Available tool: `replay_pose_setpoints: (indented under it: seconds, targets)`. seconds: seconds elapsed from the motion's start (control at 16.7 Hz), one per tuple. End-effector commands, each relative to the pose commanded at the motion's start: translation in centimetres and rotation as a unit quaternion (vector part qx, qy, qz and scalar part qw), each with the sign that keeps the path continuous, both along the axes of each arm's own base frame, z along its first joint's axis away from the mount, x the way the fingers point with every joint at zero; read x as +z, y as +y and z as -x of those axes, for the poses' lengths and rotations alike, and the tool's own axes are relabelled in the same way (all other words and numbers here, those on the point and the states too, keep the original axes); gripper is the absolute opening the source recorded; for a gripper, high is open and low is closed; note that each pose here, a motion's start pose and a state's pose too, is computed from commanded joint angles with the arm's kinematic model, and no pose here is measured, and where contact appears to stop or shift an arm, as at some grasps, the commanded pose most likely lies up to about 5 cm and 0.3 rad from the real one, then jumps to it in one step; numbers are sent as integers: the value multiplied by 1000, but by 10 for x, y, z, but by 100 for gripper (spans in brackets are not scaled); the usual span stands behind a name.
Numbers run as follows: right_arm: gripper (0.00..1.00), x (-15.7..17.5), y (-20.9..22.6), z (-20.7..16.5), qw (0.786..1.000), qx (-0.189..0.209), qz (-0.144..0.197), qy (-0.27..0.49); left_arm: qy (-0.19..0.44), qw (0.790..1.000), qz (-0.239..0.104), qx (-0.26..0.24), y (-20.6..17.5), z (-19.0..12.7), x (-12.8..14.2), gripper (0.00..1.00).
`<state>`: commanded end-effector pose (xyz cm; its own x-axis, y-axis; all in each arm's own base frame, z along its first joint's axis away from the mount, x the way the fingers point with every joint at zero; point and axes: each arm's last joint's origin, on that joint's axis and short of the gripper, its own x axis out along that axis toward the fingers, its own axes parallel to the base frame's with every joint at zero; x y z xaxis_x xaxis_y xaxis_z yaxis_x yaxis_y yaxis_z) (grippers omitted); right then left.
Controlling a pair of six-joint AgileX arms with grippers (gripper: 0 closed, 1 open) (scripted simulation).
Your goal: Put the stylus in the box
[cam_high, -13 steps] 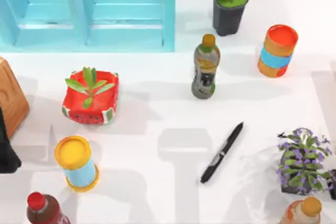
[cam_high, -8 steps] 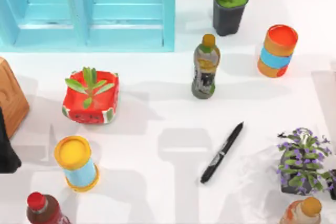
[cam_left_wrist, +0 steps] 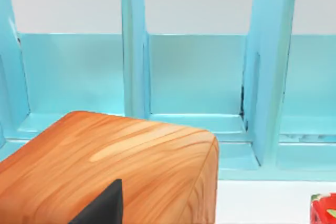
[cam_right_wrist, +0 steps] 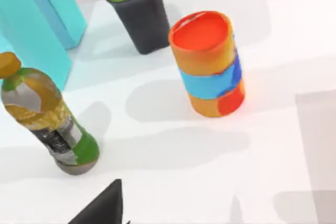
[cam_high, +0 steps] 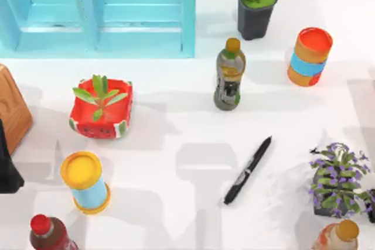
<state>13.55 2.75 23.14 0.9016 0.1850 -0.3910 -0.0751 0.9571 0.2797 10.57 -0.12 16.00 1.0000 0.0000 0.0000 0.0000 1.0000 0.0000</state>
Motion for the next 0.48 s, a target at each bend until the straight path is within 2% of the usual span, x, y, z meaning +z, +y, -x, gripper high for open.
replay_pose_setpoints:
  seconds: [0.24, 0.48]
  targets:
    - [100, 32, 31, -42, 987, 1, -48, 151, 0, 1000, 0, 0, 0, 0, 0, 100]
    - [100, 44, 78, -94, 951, -30, -68, 302, 0, 1000, 0, 0, 0, 0, 0, 100]
